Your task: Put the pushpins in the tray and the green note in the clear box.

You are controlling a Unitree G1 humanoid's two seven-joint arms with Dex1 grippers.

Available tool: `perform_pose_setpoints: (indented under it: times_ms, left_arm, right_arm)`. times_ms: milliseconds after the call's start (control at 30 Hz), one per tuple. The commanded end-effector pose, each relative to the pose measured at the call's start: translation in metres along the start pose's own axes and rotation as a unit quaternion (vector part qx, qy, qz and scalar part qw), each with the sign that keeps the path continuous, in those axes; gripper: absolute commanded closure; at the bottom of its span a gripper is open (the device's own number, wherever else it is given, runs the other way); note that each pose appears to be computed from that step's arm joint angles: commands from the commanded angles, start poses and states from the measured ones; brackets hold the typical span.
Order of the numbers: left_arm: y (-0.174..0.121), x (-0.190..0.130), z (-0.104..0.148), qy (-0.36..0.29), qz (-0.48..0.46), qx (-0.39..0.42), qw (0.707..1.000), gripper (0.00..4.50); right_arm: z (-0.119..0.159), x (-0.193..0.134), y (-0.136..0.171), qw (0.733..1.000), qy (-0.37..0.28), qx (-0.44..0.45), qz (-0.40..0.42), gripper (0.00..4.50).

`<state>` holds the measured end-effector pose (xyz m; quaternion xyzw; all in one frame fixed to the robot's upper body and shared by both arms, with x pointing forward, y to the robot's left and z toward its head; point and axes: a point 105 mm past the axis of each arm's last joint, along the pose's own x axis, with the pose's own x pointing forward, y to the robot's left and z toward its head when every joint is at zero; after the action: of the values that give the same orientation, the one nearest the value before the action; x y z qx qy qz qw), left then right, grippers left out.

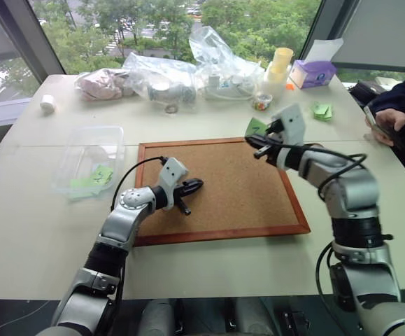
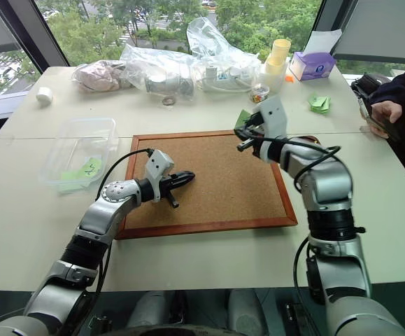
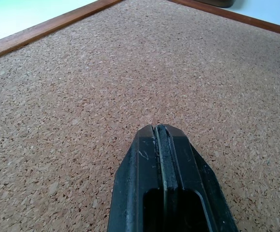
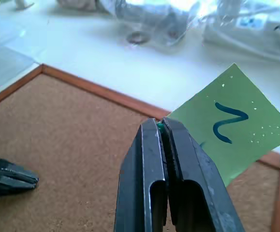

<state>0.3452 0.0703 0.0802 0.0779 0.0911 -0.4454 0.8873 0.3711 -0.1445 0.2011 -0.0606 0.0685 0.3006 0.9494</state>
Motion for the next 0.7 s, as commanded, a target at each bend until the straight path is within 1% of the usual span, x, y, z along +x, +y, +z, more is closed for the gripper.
perform_pose_setpoints:
  times_ms: [33,167,233,300,400,500,600,700]
  left_arm:
    - [-0.004,-0.008,-0.048,0.081,0.002,-0.042,0.996,4.5]
    - [0.003,-0.006,-0.028,0.048,0.002,-0.05,0.998,4.5]
    - [0.006,-0.006,-0.008,0.014,-0.001,-0.071,0.997,4.5]
    - [0.01,-0.006,0.02,-0.032,-0.006,-0.096,0.995,4.5]
    - [0.014,-0.007,0.049,-0.066,-0.017,-0.114,0.991,4.5]
    - [0.014,-0.006,0.069,-0.088,-0.031,-0.138,0.986,3.49]
    - [0.012,-0.003,0.084,-0.107,-0.046,-0.173,0.978,2.01]
    - [0.011,0.001,0.095,-0.122,-0.067,-0.228,0.964,0.56]
  right_arm:
    - [0.011,-0.011,0.011,0.999,-0.009,-0.022,0.03,4.47]
    - [0.004,-0.018,0.027,0.997,0.009,-0.038,0.071,4.47]
    - [0.0,-0.02,0.038,0.994,0.018,-0.05,0.096,4.47]
    - [-0.006,-0.022,0.049,0.99,0.028,-0.061,0.12,4.47]
    - [-0.011,-0.022,0.061,0.986,0.035,-0.074,0.146,4.47]
    - [-0.013,-0.02,0.069,0.983,0.039,-0.084,0.159,4.5]
    - [-0.014,-0.02,0.077,0.978,0.04,-0.104,0.174,4.5]
    - [-0.013,-0.019,0.085,0.974,0.038,-0.122,0.186,4.5]
